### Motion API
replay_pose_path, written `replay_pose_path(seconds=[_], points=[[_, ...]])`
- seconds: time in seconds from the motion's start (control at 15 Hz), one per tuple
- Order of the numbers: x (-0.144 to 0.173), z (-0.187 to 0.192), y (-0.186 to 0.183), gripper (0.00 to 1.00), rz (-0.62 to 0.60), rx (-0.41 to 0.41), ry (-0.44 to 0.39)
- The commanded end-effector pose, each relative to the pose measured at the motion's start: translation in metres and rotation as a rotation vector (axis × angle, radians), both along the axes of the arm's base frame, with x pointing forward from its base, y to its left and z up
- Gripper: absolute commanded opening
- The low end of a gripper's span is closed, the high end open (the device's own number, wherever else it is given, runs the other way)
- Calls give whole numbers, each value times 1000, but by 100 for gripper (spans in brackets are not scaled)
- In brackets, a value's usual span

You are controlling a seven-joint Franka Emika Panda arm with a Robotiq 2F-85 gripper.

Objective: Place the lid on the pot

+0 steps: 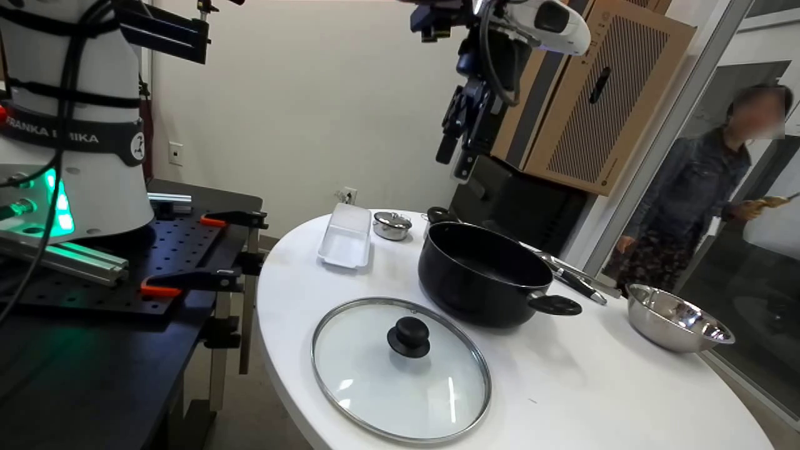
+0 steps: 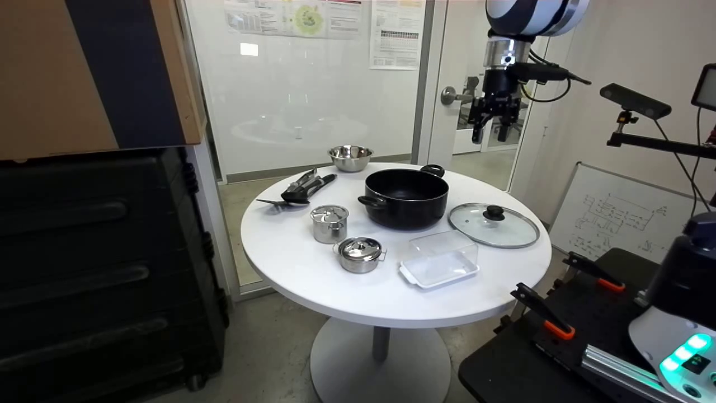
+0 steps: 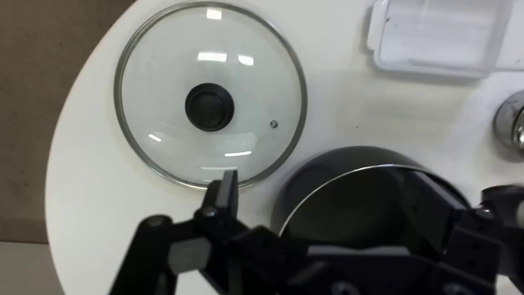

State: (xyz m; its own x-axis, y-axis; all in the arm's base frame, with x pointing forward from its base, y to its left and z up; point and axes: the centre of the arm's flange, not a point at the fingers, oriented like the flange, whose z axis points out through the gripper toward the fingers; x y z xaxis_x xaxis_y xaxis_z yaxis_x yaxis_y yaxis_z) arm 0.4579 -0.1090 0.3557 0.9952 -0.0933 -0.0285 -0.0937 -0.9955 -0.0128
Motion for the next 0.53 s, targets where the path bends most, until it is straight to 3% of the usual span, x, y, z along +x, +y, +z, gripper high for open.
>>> replay_pose_path(seconds=[0.0,0.07,0.13,0.47], points=[[-1,-40,-21,100,-188,-47,-62],[-1,-44,-20,100,-242,-63,-69],[-3,-30,-24,100,-154,-26,-51],[-2,-43,-24,100,-224,-42,-56]])
